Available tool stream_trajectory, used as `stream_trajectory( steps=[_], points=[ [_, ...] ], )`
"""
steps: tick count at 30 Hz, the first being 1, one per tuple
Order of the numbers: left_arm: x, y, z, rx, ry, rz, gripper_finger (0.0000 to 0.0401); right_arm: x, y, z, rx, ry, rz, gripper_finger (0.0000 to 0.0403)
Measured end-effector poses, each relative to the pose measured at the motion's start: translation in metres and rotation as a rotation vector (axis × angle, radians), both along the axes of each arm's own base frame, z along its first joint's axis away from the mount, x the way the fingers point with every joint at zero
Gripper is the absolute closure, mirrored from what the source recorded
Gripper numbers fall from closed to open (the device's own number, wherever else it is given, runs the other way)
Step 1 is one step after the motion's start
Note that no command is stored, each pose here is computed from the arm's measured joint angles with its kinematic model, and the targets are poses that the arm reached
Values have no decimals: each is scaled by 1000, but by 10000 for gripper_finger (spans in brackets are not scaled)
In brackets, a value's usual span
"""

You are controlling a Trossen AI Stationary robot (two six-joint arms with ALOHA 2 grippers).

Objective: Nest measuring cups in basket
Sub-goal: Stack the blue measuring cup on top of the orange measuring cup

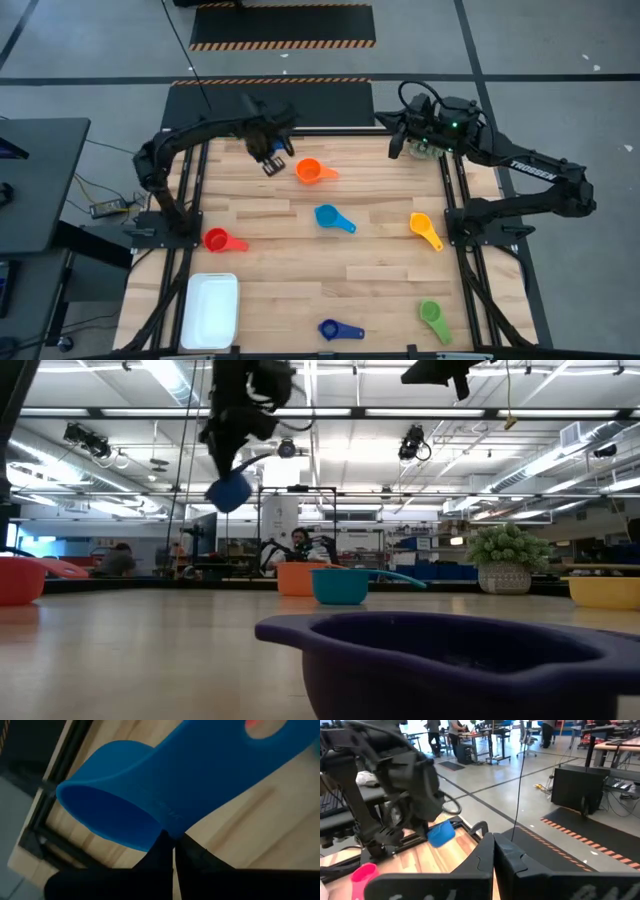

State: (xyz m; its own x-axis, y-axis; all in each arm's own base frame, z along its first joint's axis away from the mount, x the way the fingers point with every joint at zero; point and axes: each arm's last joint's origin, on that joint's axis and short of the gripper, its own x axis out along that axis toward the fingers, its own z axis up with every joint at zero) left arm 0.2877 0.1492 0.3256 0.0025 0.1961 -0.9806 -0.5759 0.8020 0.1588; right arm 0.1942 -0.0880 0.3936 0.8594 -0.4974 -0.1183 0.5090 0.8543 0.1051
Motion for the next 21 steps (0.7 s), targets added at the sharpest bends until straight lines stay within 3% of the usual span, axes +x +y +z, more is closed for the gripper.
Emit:
stream_trajectory(
  steps=[10, 16, 21],
  points=[
    [71, -25, -23, -2, 15, -162, 397, -8, 5, 1, -25, 37, 30, 396],
    [104, -21, -47, -42, -90, -143, 398, -17, 9, 1, -18, 67, 39, 397],
    [117, -16, -72, -61, -55, -112, 398, -23, 13, 4, -18, 50, 78, 398]
  ],
)
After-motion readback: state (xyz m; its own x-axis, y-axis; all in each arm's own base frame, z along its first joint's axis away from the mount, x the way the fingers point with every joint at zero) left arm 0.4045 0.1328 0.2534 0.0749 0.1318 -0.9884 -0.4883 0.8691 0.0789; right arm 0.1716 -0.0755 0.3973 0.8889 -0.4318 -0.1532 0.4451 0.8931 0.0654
